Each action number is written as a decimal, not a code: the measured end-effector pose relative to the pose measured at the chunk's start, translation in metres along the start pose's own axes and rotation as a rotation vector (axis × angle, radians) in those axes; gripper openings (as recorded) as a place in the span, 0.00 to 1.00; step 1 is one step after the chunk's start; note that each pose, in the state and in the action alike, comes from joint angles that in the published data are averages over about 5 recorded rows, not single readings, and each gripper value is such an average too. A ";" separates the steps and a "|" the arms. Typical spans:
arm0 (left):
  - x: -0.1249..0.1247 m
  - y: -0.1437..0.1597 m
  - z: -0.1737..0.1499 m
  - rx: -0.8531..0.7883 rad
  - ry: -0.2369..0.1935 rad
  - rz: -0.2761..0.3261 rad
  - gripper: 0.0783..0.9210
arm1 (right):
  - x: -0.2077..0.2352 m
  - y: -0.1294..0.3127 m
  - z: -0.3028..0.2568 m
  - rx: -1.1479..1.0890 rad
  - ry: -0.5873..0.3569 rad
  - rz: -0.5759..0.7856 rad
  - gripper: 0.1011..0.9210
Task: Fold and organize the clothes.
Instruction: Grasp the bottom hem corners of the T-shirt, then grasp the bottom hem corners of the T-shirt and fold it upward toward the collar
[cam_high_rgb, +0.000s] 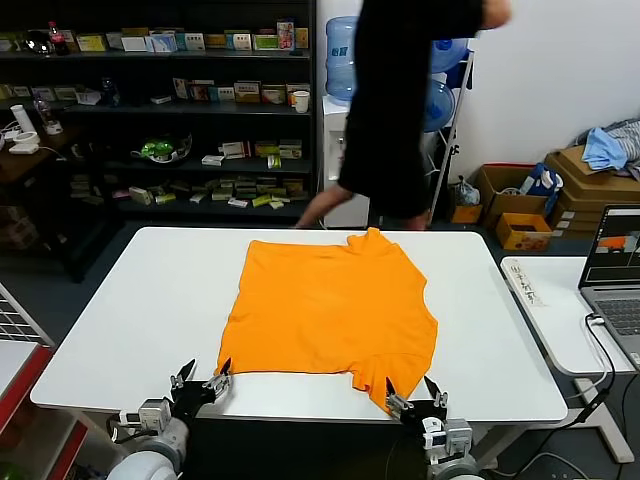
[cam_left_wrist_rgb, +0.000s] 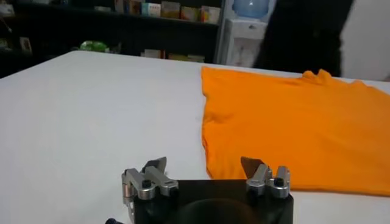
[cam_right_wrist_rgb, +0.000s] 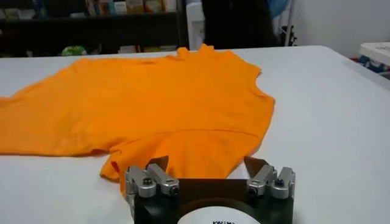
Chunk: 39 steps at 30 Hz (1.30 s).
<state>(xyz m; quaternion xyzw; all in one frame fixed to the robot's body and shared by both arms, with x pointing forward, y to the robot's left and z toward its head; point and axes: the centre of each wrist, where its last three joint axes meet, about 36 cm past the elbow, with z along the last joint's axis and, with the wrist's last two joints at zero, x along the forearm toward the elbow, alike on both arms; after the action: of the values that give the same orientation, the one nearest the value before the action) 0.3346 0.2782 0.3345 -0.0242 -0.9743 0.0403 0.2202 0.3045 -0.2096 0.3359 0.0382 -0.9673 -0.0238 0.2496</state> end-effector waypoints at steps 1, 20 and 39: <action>0.000 0.000 0.000 -0.001 0.004 0.000 0.88 | 0.000 0.000 0.000 -0.001 0.001 0.000 0.82; 0.005 -0.005 0.006 -0.012 0.026 0.015 0.39 | 0.007 0.002 0.002 -0.001 -0.003 0.003 0.15; 0.018 -0.005 0.003 0.015 0.024 0.005 0.02 | 0.037 -0.009 0.001 -0.005 -0.046 0.009 0.03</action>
<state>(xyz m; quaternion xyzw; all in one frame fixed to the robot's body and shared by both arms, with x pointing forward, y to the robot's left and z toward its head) 0.3171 0.2741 0.3397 -0.0255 -0.9713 0.0479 0.2318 0.2721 -0.2218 0.3527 0.0326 -0.9729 -0.0257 0.2274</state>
